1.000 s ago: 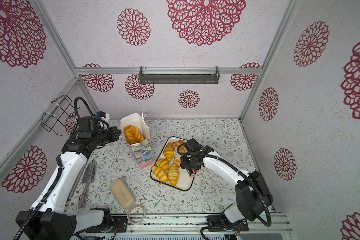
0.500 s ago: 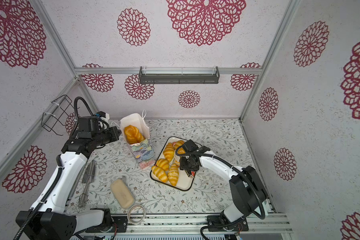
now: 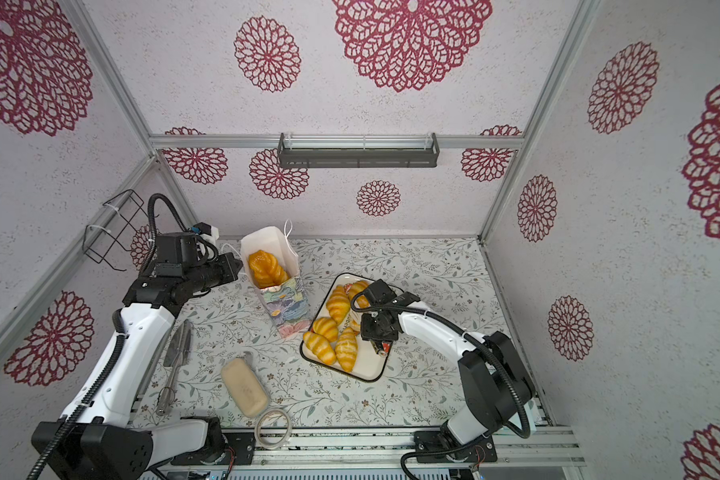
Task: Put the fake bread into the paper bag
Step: 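Lower the tongs and pinch the flaky twisted pastry on the tray, then lift the pastry in the tongs and carry it to the bag opening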
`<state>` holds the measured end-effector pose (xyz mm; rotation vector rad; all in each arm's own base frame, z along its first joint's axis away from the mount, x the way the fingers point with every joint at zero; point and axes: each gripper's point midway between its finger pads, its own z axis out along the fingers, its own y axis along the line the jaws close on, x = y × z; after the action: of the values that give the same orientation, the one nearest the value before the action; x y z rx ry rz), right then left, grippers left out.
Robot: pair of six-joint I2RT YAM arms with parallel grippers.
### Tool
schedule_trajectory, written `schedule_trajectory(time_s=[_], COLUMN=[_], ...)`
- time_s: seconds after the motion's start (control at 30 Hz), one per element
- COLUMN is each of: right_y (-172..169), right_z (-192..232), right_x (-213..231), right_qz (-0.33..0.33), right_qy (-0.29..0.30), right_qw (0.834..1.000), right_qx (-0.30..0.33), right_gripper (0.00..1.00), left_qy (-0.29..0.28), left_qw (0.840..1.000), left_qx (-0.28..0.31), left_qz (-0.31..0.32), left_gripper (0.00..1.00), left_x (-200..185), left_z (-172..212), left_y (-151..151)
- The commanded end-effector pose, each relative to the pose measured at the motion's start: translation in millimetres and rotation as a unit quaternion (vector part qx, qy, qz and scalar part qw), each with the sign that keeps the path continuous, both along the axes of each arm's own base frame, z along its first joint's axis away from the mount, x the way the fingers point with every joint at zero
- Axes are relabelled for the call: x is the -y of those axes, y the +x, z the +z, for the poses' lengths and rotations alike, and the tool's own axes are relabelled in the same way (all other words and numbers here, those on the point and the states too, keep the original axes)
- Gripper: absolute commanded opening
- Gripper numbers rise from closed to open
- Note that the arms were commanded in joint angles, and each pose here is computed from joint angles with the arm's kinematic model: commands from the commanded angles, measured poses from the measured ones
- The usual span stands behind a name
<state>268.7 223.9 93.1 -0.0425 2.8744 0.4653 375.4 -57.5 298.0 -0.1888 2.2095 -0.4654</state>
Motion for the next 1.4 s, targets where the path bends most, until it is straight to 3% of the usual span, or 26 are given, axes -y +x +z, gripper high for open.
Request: schedule_trajectory(time_s=[0.0, 0.53, 1.37], right_y=[4, 11, 44], right_z=[23, 49, 145], right_x=[5, 9, -24], right_qz=[-0.004, -0.008, 0.022], right_qy=[0.0, 0.007, 0.081], right_qw=[0.999, 0.998, 0.982], right_qx=[0.033, 0.061, 0.168], right_gripper=[0.38, 0.36, 0.35], left_qy=[0.001, -0.001, 0.001], left_qw=[1.0, 1.0, 1.0], left_qx=[0.012, 0.012, 0.009], left_qz=[-0.003, -0.003, 0.004], left_gripper=[0.0, 0.0, 0.0], left_x=[-1, -1, -6], left_z=[4, 3, 1], left_y=[-1, 0, 2])
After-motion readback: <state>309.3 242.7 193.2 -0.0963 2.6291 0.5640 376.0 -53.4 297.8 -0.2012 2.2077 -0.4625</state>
